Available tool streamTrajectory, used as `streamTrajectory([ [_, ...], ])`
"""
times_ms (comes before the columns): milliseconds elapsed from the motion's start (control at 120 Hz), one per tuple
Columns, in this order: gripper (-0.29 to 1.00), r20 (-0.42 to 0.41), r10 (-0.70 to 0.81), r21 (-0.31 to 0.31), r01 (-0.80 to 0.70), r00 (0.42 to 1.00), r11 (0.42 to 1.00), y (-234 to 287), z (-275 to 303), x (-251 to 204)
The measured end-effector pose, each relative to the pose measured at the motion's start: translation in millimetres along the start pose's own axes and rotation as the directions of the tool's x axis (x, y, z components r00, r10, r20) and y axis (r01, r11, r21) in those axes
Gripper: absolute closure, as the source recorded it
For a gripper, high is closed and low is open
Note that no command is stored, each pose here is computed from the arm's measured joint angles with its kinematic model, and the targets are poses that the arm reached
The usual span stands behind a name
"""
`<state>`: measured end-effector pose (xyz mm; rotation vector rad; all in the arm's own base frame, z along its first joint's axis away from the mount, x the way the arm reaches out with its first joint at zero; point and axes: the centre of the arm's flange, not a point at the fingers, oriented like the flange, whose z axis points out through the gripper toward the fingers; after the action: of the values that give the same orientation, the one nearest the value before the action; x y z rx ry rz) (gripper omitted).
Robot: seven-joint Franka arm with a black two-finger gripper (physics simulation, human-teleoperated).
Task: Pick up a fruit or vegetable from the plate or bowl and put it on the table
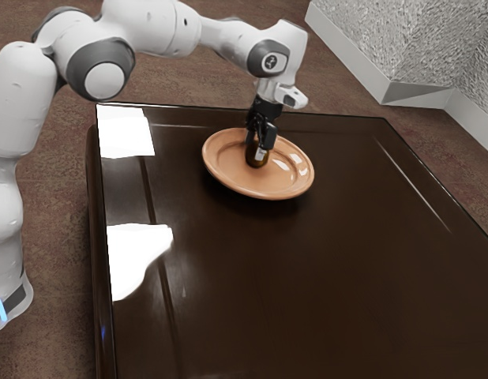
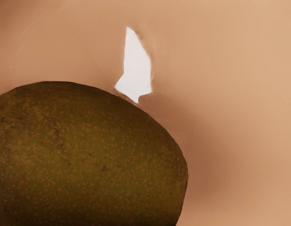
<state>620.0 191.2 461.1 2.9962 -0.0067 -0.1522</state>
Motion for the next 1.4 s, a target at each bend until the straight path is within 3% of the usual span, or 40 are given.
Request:
streamTrajectory([
  [308,0.0,-0.011,-0.011,0.015,0.011,1.0,1.0,-19.1,14.8,6.0],
  [417,0.19,-0.015,-0.013,0.02,0.013,1.0,1.0,-21.7,14.7,6.3],
  [558,0.32,-0.019,-0.011,0.028,0.011,1.0,1.0,-22.2,14.0,7.4],
  [867,0.42,-0.078,0.002,0.076,0.004,0.997,0.997,-21.5,-26.0,12.7],
  [983,0.42,-0.148,0.018,0.109,-0.002,0.989,0.994,-17.5,-61.7,19.1],
  [1142,0.4,-0.324,0.058,0.168,-0.003,0.944,0.986,-12.7,-117.0,46.3],
  [1400,0.39,-0.514,0.095,0.176,-0.004,0.852,0.984,-1.0,-123.4,90.5],
])
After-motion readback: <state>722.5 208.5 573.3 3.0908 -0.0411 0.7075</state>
